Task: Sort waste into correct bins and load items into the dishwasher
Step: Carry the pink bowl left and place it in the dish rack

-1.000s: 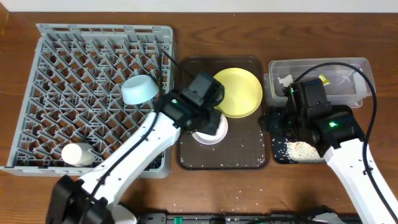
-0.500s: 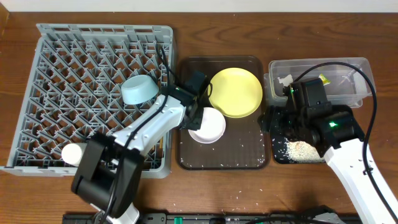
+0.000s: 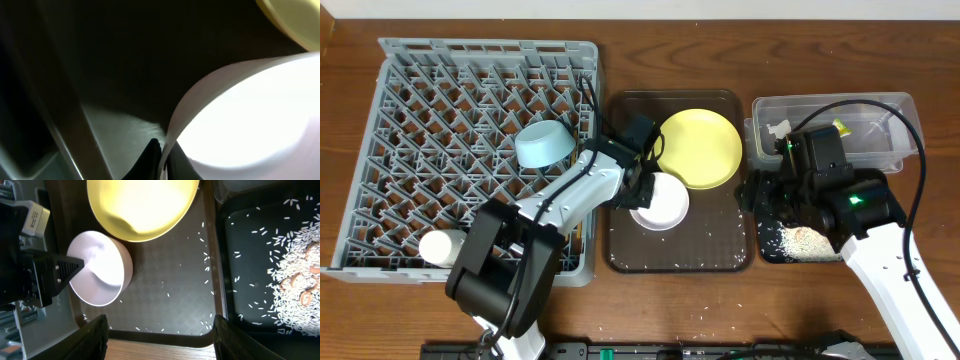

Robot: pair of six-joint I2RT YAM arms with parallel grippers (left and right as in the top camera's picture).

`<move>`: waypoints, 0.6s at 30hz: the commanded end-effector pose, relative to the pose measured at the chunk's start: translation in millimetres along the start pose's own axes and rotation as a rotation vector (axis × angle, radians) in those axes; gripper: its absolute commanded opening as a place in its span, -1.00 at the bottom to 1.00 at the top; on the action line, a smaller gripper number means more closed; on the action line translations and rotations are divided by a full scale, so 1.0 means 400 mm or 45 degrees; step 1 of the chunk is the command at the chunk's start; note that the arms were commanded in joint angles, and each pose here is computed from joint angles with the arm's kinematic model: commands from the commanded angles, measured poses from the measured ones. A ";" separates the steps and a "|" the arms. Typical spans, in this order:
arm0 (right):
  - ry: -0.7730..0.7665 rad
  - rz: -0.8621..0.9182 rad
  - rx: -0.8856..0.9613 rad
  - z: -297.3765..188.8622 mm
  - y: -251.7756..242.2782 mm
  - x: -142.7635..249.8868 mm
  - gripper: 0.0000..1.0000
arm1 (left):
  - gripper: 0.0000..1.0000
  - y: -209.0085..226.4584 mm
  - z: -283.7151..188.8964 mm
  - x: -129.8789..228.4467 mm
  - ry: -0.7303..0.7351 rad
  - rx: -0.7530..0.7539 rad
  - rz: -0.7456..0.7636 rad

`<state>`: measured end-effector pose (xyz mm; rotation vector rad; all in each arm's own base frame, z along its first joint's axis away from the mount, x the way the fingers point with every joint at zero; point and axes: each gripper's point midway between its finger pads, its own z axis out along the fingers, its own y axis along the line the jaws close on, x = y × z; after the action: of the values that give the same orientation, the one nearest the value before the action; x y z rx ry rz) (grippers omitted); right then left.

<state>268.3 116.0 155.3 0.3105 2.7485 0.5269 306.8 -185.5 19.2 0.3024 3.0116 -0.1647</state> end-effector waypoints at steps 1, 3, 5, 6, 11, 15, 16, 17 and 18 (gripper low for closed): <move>-0.022 0.013 -0.002 -0.009 -0.002 -0.010 0.29 | -0.85 0.000 0.002 0.011 0.024 0.022 -0.001; -0.022 0.013 -0.003 -0.009 -0.002 -0.010 0.29 | -0.85 -0.005 -0.029 0.003 -0.011 0.044 -0.003; -0.023 0.014 -0.003 -0.009 -0.002 -0.011 0.29 | -0.85 -0.012 -0.081 -0.011 -0.076 0.075 -0.004; -0.023 0.014 -0.003 -0.009 -0.002 -0.011 0.29 | -0.85 -0.014 -0.119 -0.021 -0.127 0.088 -0.004; -0.022 0.013 -0.002 -0.009 -0.002 -0.010 0.29 | -0.85 0.060 -0.309 -0.058 -0.426 -0.029 -0.053; -0.022 0.013 -0.002 -0.009 -0.002 -0.010 0.28 | -0.85 0.202 -0.440 -0.032 -0.595 -0.353 -0.149; -0.021 0.013 -0.002 -0.009 -0.002 -0.010 0.28 | -0.85 0.212 -0.453 -0.026 -0.605 -0.362 -0.158; -0.020 0.013 -0.001 -0.009 -0.003 -0.009 0.29 | -0.85 0.210 -0.457 -0.023 -0.606 -0.341 -0.161; -0.020 0.013 0.000 -0.009 -0.003 -0.009 0.29 | -0.85 0.195 -0.453 -0.021 -0.595 -0.280 -0.157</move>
<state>268.3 116.0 155.3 0.3105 2.7485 0.5269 308.7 -110.1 185.7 0.0915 2.5815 -0.0233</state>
